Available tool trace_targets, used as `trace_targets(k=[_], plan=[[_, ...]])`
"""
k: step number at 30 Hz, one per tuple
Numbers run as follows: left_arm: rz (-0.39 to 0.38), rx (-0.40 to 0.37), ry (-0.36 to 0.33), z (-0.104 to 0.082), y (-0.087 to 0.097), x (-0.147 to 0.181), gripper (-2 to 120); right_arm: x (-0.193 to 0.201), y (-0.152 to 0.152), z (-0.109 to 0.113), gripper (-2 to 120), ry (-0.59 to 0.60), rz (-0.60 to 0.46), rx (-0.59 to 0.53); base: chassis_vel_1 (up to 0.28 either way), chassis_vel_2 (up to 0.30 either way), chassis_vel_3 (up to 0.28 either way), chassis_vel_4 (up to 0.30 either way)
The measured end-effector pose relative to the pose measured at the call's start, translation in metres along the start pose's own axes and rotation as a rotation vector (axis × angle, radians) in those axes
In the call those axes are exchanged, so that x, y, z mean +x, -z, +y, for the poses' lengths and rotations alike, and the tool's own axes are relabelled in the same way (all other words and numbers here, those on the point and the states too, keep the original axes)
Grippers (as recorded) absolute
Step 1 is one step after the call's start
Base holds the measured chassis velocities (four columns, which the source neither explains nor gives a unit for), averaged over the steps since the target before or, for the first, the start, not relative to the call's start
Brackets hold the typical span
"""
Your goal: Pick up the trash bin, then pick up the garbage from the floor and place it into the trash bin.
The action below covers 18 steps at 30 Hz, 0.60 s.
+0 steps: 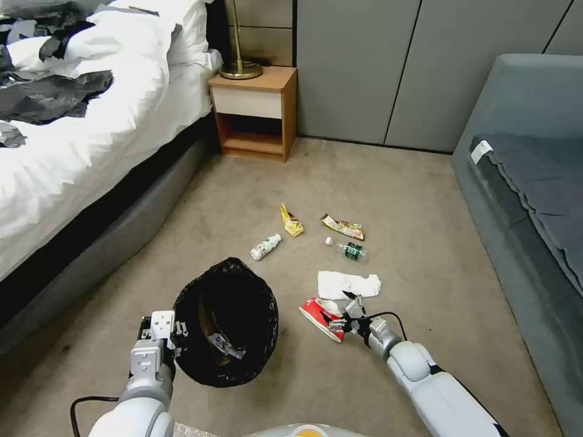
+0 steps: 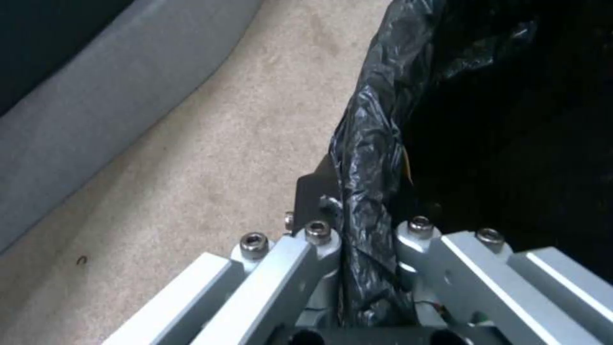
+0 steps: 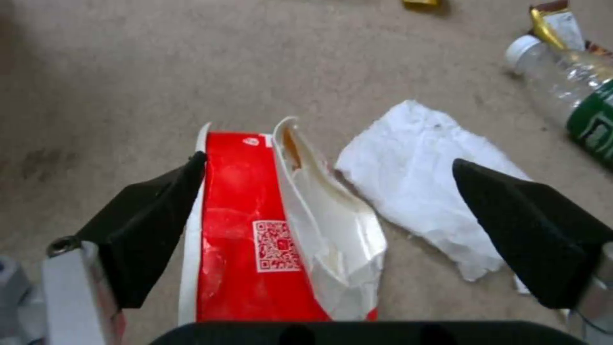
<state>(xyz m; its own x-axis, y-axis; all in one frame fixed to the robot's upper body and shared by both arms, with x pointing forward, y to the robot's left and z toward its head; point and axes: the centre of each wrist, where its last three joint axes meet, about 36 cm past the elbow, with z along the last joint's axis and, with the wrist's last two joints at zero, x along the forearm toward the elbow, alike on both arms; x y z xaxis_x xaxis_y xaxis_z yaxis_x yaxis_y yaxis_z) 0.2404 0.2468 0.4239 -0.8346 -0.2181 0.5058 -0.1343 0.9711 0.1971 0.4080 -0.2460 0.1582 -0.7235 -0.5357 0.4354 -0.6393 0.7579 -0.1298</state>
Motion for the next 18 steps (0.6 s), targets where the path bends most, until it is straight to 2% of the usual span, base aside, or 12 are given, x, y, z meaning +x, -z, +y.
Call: trace_targets(k=[4, 11, 18], plan=[[-0.001, 0.0, 0.001, 0.001, 0.0, 0.0, 3, -0.007, -0.01, 0.005, 92, 0.004, 0.018, -0.004, 0.0, 0.0, 0.0, 0.0], [-0.004, 0.0, 0.003, 0.001, 0.001, -0.001, 3, -0.007, -0.02, 0.01, 81, 0.005, 0.027, -0.013, 0.0, 0.0, 0.0, 0.0], [-0.006, 0.002, -0.001, 0.0, 0.001, -0.002, 3, -0.005, -0.022, 0.008, 54, -0.01, 0.025, -0.023, 0.0, 0.0, 0.0, 0.0]])
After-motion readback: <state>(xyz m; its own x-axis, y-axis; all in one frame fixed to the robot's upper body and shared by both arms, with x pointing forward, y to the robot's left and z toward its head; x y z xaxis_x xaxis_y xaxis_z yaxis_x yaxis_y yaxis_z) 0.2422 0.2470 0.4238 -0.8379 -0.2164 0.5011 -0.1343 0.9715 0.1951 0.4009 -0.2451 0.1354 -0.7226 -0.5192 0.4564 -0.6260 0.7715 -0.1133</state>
